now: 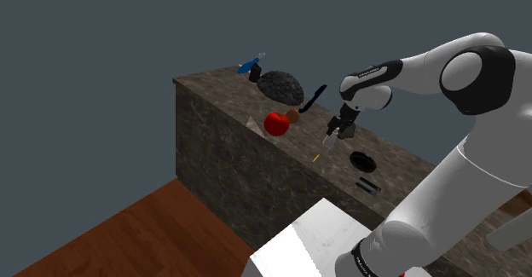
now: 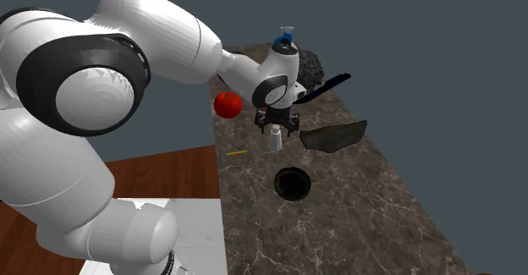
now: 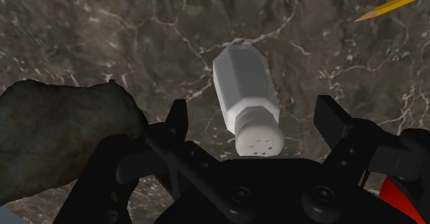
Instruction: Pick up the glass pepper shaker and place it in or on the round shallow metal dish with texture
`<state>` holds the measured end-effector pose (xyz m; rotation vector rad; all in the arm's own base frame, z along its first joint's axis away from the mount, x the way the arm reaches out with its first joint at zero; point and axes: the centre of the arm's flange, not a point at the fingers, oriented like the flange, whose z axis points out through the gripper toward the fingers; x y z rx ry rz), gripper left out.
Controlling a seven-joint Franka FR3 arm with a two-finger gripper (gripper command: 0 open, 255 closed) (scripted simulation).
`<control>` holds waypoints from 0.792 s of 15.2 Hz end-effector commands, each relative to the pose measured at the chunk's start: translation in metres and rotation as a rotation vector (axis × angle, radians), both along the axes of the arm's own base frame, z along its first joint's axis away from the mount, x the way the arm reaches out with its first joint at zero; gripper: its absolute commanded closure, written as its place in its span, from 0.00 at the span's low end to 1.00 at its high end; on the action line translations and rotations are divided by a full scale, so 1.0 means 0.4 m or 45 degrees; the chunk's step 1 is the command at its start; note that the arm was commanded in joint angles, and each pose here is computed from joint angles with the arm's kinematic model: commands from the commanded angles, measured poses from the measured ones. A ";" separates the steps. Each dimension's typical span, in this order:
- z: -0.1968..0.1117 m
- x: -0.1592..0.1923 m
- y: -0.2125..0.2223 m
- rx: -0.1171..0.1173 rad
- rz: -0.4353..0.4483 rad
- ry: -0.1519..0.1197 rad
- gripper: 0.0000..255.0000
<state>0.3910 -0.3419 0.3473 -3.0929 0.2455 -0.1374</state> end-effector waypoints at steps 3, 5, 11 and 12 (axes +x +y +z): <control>0.000 0.000 0.000 0.000 0.000 0.000 1.00; 0.000 0.000 0.000 0.000 0.000 0.000 1.00; 0.000 0.000 0.000 0.000 0.000 0.000 1.00; 0.013 0.000 0.000 0.000 0.000 0.000 1.00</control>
